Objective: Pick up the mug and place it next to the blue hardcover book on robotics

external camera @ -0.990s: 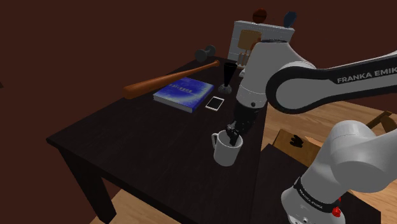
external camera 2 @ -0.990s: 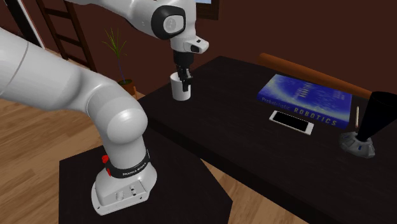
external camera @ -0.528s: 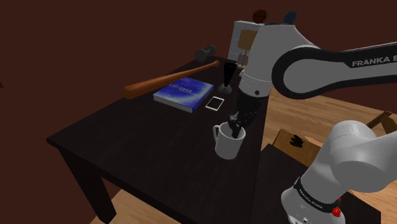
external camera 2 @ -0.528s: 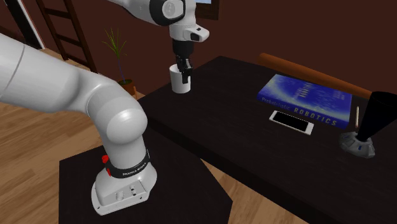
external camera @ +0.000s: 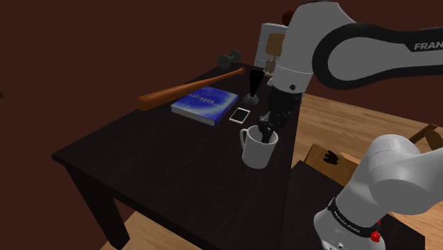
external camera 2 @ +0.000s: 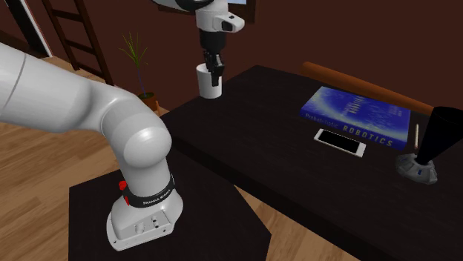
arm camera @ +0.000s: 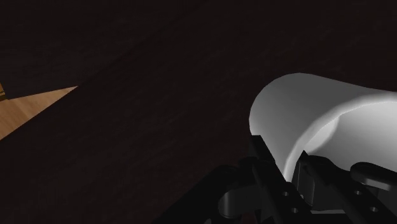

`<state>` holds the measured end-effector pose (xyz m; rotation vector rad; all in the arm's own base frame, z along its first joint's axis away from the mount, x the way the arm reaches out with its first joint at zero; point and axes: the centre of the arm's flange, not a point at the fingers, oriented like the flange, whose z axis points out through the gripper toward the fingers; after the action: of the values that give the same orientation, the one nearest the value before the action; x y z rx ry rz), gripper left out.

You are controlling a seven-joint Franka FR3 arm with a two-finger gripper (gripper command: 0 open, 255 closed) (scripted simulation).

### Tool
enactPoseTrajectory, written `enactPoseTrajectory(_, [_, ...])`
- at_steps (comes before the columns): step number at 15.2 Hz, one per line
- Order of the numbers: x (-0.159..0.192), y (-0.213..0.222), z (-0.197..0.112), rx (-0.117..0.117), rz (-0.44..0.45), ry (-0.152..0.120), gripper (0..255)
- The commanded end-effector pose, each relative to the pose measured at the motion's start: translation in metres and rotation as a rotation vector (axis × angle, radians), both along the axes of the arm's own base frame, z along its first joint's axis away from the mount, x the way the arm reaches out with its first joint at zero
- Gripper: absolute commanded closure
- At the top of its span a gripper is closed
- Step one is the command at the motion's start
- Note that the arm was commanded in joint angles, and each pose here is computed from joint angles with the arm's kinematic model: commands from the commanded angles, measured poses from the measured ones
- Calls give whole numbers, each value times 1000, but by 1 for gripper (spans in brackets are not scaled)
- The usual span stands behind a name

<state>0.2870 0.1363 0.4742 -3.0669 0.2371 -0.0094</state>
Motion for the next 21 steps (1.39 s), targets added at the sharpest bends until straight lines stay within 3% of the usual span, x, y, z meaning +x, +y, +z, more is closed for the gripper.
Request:
enactPoseTrajectory(1, [0,-1,11,0,0,0,255])
enactPoseTrajectory(8, [0,-1,47,0,0,0,255])
enactPoseTrajectory(21, [145,-92,48,0,0,0,255])
